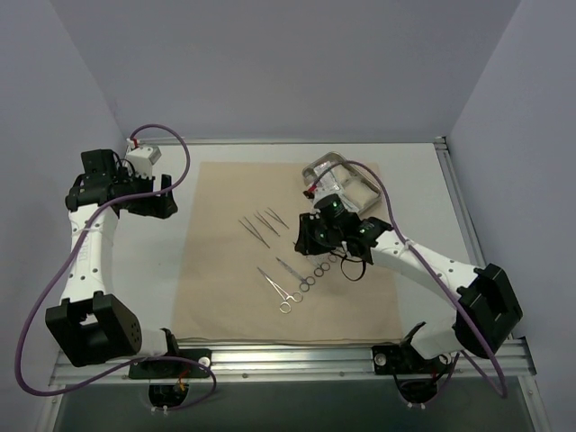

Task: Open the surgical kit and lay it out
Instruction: Pick up the medical item from the container.

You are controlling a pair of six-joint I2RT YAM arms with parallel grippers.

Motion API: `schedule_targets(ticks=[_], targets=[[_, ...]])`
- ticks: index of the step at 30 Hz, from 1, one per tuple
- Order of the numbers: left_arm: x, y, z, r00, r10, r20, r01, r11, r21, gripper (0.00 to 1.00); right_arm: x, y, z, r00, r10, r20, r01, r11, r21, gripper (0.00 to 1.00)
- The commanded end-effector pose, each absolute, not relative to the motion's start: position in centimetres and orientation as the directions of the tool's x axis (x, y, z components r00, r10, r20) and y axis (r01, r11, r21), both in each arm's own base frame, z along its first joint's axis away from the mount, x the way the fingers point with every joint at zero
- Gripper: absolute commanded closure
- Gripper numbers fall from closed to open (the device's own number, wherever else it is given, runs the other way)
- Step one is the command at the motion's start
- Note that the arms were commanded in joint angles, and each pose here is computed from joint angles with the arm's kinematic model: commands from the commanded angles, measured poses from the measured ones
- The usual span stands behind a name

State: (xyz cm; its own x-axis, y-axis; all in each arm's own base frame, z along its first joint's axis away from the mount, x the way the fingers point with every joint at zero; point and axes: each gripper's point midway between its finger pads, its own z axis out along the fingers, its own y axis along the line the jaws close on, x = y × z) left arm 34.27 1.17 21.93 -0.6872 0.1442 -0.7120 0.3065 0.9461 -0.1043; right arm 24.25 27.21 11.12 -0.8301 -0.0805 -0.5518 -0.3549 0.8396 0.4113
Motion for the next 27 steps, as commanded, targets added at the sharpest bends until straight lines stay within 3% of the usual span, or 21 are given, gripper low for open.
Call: schedule_targets(ticks=[1, 5, 9, 14, 21, 27], targets=[[35.4, 1.8, 22.3, -0.658, 0.158, -0.736, 0.307, 0.949, -0.071, 0.06, 28.2, 25.3, 14.4, -0.732, -0.145, -0.666, -0.389, 0.891, 0.233, 0.78], [36.3, 1.8, 22.5, -0.656, 0.152, -0.739, 0.306, 0.949, -0.076, 0.06, 35.5, 23.2, 19.8, -0.636, -0.059, -0.77, -0.343, 0.915, 0.213, 0.74], [37.5, 1.7, 22.8, -0.655, 0.143, -0.742, 0.31, 0.946, -0.091, 0.06, 41.6, 19.2, 21.7, -0.588, -0.07, -0.806, -0.259, 0.96, 0.105, 0.72], [39.4, 2.0, 21.7, -0.691, 0.132, -0.711, 0.302, 0.946, -0.118, 0.06, 47.2, 14.9, 17.6, -0.658, -0.121, -0.743, -0.165, 0.986, -0.015, 0.72], [42.6, 2.0, 20.7, -0.731, 0.118, -0.672, 0.288, 0.946, -0.147, 0.06, 52.7, 13.8, 10.9, -0.734, -0.132, -0.667, -0.244, 0.967, 0.077, 0.66], [44.4, 1.9, 19.9, -0.753, 0.126, -0.646, 0.281, 0.949, -0.143, 0.06, 56.3, 14.6, 9.0, -0.706, -0.101, -0.7, -0.28, 0.949, 0.145, 0.6]])
